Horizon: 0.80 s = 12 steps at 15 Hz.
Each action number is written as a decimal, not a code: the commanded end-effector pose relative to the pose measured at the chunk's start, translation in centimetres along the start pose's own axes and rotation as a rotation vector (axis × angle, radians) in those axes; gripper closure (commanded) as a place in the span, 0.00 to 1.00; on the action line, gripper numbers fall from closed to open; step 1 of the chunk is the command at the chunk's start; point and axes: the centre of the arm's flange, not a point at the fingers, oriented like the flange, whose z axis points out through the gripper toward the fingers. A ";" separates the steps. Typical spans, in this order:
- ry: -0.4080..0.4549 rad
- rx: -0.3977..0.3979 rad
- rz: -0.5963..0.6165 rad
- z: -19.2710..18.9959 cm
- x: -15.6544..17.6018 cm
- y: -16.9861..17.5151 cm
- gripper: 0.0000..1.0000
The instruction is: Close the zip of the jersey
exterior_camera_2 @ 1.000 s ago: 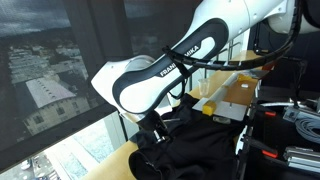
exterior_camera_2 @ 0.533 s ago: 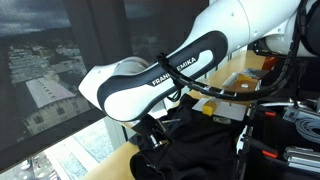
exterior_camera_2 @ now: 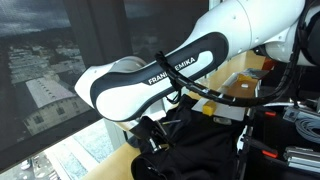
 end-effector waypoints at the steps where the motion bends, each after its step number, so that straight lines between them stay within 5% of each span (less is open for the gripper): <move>1: -0.019 0.058 0.019 -4.5 5.9 -1.5 0.98; 12: -0.075 0.146 0.036 -4.6 5.4 -4.3 0.98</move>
